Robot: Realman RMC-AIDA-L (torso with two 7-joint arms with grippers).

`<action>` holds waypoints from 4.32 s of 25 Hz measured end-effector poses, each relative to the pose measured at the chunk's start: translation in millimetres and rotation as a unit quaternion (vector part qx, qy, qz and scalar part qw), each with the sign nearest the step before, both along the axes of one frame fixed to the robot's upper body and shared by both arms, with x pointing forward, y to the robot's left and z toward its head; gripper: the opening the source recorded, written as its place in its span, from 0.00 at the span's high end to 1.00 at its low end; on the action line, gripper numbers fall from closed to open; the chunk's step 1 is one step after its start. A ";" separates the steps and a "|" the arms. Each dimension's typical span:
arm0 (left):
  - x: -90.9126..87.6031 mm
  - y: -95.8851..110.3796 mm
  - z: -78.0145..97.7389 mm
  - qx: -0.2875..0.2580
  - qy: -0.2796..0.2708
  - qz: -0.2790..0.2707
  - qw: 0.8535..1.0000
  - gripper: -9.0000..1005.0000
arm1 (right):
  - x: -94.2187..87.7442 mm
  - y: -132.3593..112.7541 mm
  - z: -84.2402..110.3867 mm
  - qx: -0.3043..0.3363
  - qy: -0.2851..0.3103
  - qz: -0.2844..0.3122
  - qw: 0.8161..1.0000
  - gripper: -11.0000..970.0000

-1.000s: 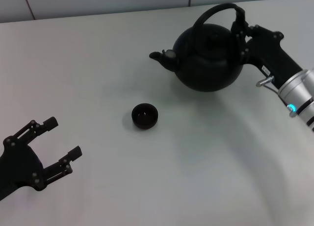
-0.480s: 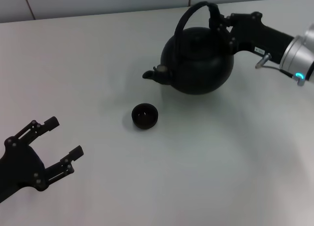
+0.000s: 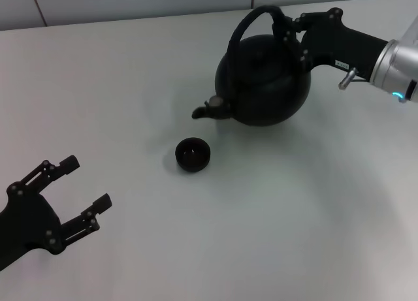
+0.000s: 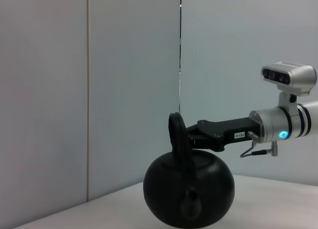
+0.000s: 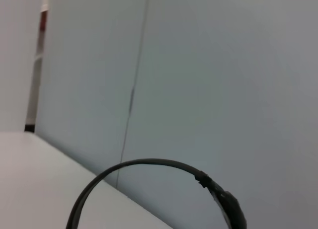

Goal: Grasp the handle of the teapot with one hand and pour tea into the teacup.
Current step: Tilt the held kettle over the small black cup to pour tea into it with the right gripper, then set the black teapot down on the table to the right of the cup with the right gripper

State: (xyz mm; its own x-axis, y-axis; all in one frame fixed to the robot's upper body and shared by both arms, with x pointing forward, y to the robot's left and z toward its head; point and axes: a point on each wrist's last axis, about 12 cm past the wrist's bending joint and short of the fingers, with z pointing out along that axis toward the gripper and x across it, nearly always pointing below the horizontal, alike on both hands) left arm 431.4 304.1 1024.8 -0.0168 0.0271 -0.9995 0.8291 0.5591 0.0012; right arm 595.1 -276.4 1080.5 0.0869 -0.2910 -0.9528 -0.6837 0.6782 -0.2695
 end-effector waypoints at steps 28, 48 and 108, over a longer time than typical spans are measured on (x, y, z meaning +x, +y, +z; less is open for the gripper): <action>2.4 -1.1 0.6 -0.017 0.003 0.014 1.000 0.17 | 11.7 20.5 19.0 -0.160 -0.165 0.096 0.969 0.92; 1.6 -1.7 0.1 -0.019 0.005 0.015 1.000 0.17 | 15.3 25.4 23.7 -0.147 -0.140 0.108 0.973 0.92; 7.5 -2.2 7.7 -0.029 -0.007 -0.001 1.000 0.17 | -53.3 -28.0 -47.9 0.109 0.050 -0.140 0.983 0.86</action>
State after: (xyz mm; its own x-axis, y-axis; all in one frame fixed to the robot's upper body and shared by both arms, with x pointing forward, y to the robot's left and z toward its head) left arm 439.0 301.9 1032.5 -0.0019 -0.0317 -0.9995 0.8299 0.5576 -0.0193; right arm 541.7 -304.4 1032.7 -0.0645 -0.0791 -0.9948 -0.4771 0.8780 -0.0389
